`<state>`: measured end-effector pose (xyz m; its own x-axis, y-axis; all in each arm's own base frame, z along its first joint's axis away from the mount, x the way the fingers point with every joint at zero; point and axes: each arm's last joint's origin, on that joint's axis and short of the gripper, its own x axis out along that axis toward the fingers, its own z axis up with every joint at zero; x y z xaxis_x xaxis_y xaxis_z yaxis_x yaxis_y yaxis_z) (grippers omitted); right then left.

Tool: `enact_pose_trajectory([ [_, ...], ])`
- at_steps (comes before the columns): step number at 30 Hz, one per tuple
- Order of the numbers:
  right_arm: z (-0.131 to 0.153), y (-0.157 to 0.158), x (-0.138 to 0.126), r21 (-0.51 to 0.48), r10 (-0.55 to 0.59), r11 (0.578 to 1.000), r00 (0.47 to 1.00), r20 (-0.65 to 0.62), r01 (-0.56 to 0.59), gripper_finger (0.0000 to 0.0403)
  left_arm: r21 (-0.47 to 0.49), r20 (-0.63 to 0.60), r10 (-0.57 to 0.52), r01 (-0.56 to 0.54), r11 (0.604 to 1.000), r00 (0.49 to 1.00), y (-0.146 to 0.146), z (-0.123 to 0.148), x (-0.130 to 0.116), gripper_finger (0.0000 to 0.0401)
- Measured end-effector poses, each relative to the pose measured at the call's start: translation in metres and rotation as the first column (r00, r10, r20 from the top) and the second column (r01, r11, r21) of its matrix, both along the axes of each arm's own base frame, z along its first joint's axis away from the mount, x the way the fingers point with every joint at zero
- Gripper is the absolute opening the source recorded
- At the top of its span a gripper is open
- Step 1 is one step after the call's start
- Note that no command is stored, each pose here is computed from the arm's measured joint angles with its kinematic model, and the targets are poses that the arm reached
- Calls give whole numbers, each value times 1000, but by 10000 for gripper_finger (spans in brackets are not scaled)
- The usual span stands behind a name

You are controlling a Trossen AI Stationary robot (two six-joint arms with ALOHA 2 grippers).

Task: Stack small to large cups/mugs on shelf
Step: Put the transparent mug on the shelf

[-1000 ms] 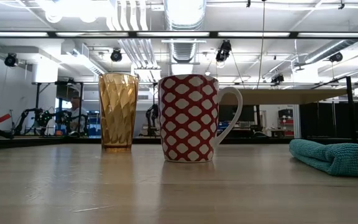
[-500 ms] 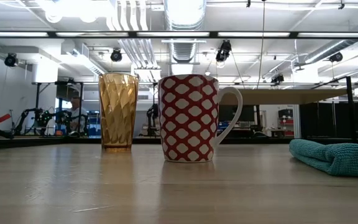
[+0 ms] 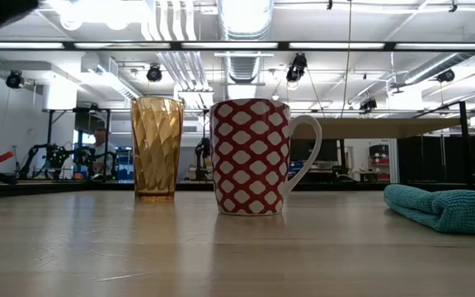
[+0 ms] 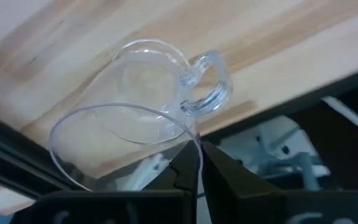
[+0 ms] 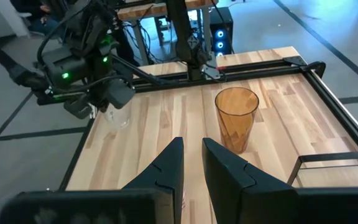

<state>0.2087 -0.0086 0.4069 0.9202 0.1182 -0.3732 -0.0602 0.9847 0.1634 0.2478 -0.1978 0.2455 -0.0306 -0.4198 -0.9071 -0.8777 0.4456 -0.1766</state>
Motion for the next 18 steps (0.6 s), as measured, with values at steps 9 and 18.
enact_pose_trajectory([
  [9, 0, -1, 0, -21, -45, 999, 999, 3, 45, 54, 180, 181, -137, 105, 978, 974, 69, 66, 32, 0],
  [18, 2, -8, -4, -109, -267, 957, 963, 16, 268, 54, 473, 353, -340, 148, 869, 871, 167, 117, 58, 0],
])
